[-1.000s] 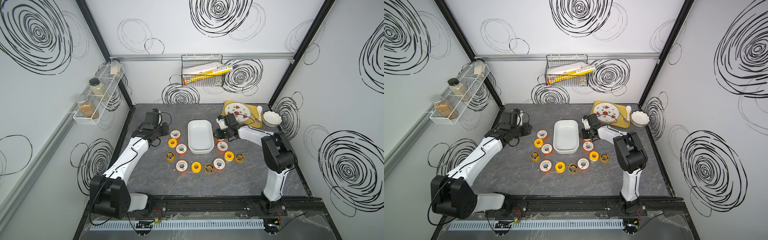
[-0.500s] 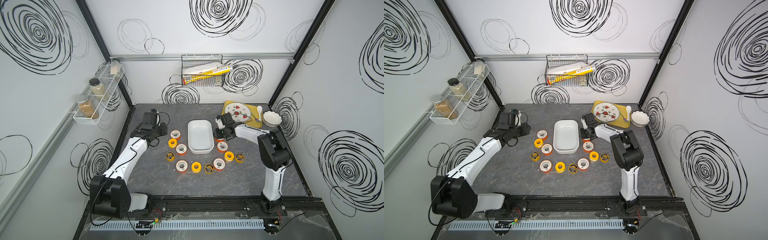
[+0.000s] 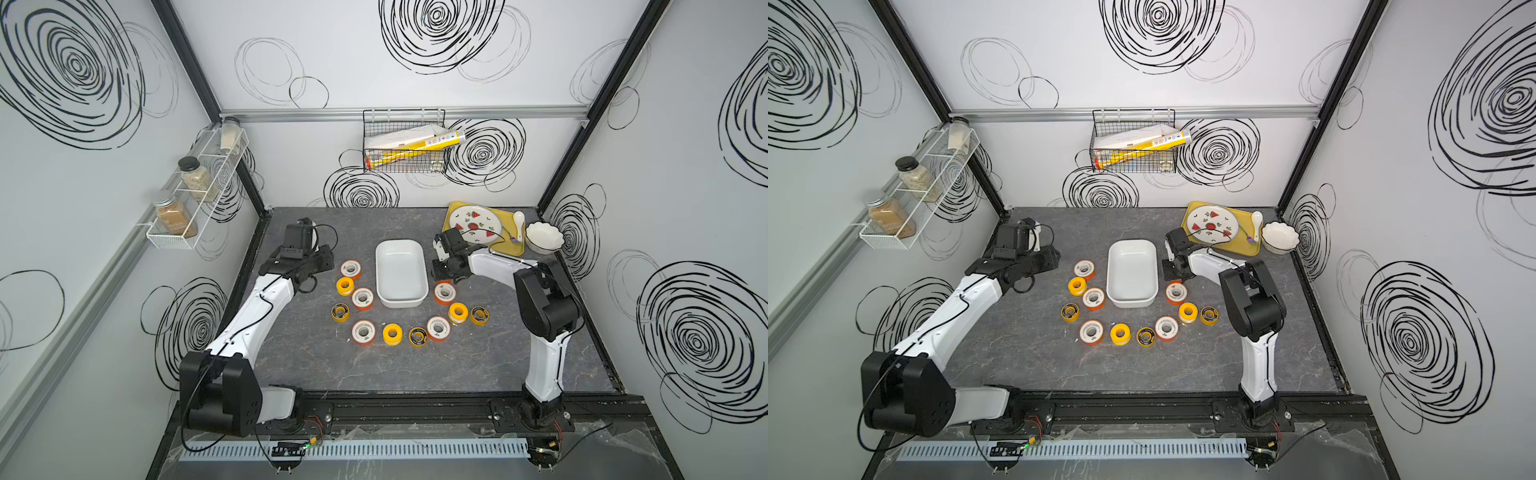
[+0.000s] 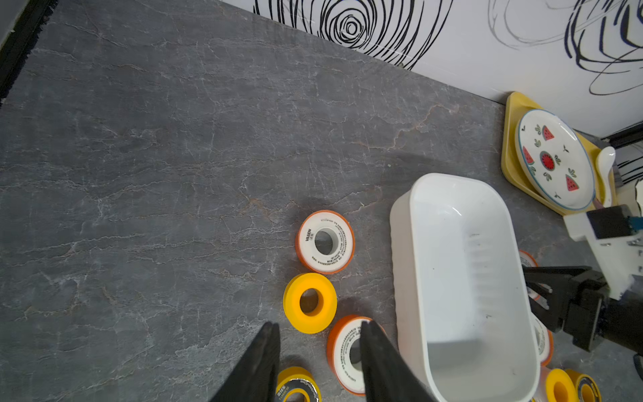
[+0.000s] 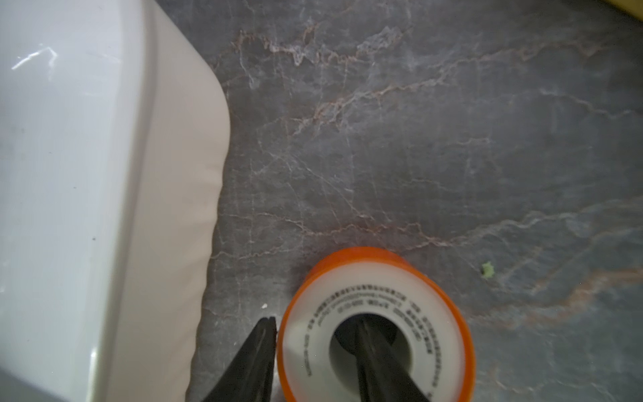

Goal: Put the sealing tape into the storage box
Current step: Pick up the sealing tape at the center of the board.

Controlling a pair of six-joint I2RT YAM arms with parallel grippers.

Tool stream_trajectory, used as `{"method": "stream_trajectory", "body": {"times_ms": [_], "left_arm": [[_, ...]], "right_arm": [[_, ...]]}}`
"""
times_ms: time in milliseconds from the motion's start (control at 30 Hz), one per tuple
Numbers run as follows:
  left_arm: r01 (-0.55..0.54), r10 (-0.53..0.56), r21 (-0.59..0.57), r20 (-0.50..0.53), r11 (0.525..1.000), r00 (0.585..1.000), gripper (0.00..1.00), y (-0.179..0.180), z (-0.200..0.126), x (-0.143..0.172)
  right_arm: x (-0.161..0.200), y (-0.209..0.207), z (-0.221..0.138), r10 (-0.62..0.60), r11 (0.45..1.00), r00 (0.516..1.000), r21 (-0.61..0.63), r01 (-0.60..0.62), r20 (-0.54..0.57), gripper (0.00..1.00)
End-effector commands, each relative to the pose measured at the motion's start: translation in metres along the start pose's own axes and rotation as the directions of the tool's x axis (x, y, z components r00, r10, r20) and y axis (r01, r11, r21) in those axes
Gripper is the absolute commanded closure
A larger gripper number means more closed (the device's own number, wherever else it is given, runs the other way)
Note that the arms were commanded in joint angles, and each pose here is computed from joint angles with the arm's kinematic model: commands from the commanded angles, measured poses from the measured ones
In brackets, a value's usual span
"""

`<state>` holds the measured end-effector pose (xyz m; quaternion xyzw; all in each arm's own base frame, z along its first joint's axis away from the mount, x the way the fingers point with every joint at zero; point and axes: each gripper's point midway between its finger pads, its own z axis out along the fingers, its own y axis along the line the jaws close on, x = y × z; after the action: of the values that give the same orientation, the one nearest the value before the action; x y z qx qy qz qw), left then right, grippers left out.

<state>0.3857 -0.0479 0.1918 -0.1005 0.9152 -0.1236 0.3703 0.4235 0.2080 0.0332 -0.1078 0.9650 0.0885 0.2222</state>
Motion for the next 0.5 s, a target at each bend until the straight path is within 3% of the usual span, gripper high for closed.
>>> {"method": "stream_trajectory", "body": {"times_ms": [0, 467], "left_arm": [[0.007, -0.008, 0.013, 0.031, 1.0, 0.999, 0.55, 0.0, -0.001, -0.008], [0.014, -0.014, 0.011, 0.029, 1.0, 0.999, 0.55, 0.001, -0.001, -0.008]], "right_arm": [[0.003, -0.006, 0.001, -0.014, 0.998, 0.999, 0.054, 0.015, -0.03, 0.57], [0.01, -0.016, 0.016, -0.024, 0.988, 0.997, 0.149, 0.035, -0.077, 0.61]]}}
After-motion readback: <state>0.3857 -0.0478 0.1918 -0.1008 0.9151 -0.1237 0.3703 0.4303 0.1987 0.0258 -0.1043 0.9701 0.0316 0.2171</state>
